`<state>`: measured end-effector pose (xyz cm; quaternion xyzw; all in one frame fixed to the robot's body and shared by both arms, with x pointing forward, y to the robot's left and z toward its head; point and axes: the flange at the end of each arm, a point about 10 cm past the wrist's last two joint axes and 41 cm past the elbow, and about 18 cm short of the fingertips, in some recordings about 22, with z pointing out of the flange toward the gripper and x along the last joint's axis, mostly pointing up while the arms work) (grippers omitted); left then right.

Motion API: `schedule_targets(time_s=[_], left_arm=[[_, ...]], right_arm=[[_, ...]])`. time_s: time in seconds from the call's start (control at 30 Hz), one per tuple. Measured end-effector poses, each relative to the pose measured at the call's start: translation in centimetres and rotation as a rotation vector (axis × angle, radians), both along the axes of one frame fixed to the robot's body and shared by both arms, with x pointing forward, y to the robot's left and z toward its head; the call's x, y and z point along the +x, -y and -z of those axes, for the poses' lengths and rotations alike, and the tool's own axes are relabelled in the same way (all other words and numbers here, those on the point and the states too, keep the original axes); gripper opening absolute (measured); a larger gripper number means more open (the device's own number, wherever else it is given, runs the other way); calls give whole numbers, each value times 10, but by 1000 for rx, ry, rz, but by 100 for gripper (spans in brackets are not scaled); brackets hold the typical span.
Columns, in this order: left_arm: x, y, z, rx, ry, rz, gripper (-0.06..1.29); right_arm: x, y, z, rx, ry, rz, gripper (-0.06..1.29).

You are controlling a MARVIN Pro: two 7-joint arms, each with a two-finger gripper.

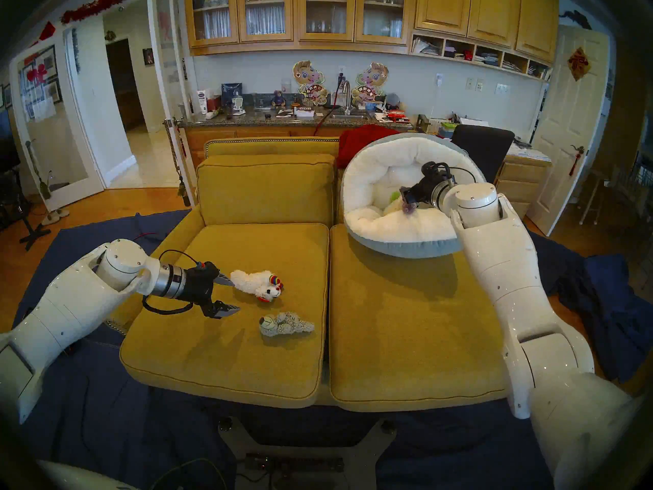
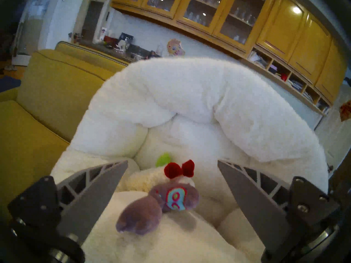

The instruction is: Put toys into dog bed

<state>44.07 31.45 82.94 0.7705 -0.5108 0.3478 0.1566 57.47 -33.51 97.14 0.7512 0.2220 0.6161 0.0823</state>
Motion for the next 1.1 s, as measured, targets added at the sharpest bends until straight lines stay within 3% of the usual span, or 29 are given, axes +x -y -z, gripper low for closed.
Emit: schedule_targets(time_s=[0.2,0.53,0.83,1.1], left_arm=[[0,0,0,0,0,0,123],[0,0,0,0,0,0,123],[0,0,0,0,0,0,123],[0,0,1,1,-1,0,123]], right_arm=[[-11,-7,-7,32,5,-75,122],[-41,-24,8,105,-51,-246,122],[-79,-49,45,147,-163,-426,122],[-122,-79,79,192,-276,-604,122]])
